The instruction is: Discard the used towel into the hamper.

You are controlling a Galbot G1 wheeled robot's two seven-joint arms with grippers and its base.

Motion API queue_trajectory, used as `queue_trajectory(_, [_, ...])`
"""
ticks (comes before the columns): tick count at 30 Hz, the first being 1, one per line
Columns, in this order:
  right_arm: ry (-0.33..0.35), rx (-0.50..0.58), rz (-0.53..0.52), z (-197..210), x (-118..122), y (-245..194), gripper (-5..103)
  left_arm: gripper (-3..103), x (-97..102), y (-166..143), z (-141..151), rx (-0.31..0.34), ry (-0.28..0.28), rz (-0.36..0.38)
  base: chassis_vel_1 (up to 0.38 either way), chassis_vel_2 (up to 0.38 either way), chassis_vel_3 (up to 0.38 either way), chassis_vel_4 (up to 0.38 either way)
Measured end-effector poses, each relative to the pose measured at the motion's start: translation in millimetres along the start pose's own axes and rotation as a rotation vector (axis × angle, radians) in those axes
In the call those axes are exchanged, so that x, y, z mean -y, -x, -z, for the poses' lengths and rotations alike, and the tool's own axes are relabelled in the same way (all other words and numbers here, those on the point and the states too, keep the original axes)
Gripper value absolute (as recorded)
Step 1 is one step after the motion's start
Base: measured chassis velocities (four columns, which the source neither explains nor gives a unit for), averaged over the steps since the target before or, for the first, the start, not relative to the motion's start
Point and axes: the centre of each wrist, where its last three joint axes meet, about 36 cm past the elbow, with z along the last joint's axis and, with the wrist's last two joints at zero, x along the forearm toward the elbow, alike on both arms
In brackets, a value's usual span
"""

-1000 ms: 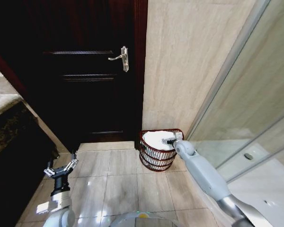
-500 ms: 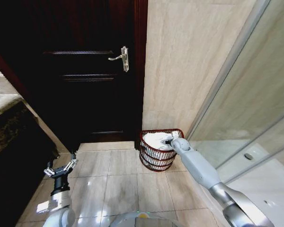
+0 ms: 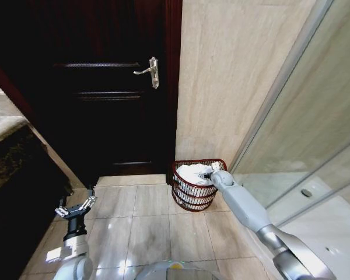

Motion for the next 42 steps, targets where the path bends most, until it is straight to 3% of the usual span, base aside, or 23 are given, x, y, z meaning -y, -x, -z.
queue_trajectory(12, [0.012, -0.029, -0.01, -7, -1, 15, 100, 100, -3.0, -1, 0, 0.0, 0.001, 0.008, 0.0, 0.0, 0.0, 0.0])
queue_trajectory(19, [0.002, 0.04, -0.021, 6, 0, -5, 100, 100, -2.5, 1, -2, 0.0, -0.006, 0.011, 0.0, 0.0, 0.0, 0.0])
queue_trajectory(26, [0.028, 0.186, -0.022, 15, 3, -46, 100, 100, 2.3, 4, -2, -0.003, -0.018, 0.003, 0.0, 0.0, 0.0, 0.0])
queue_trajectory(30, [0.075, 0.36, 0.023, 4, -1, -78, 100, 100, 4.0, 2, -1, -0.02, -0.023, -0.005, 0.0, 0.0, 0.0, 0.0])
queue_trajectory(32, [0.087, 0.395, 0.028, 2, -2, -82, 100, 100, 4.8, 2, -1, -0.025, -0.026, -0.005, 0.0, 0.0, 0.0, 0.0])
queue_trajectory(34, [0.103, 0.492, 0.019, -8, -5, -88, 100, 100, 10.0, 5, 3, -0.045, -0.049, -0.008, 0.0, 0.0, 0.0, 0.0])
queue_trajectory(38, [0.103, 0.586, -0.002, -20, -9, -89, 100, 100, 14.9, 6, 7, -0.061, -0.064, -0.019, 0.0, 0.0, 0.0, 0.0])
queue_trajectory(39, [0.106, 0.673, -0.015, -30, -13, -92, 100, 100, 19.4, 7, 10, -0.068, -0.076, -0.029, 0.0, 0.0, 0.0, 0.0])
queue_trajectory(42, [0.134, 0.775, -0.01, -57, -23, -111, 100, 100, 26.2, 9, 13, -0.097, -0.097, -0.046, 0.0, 0.0, 0.0, 0.0])
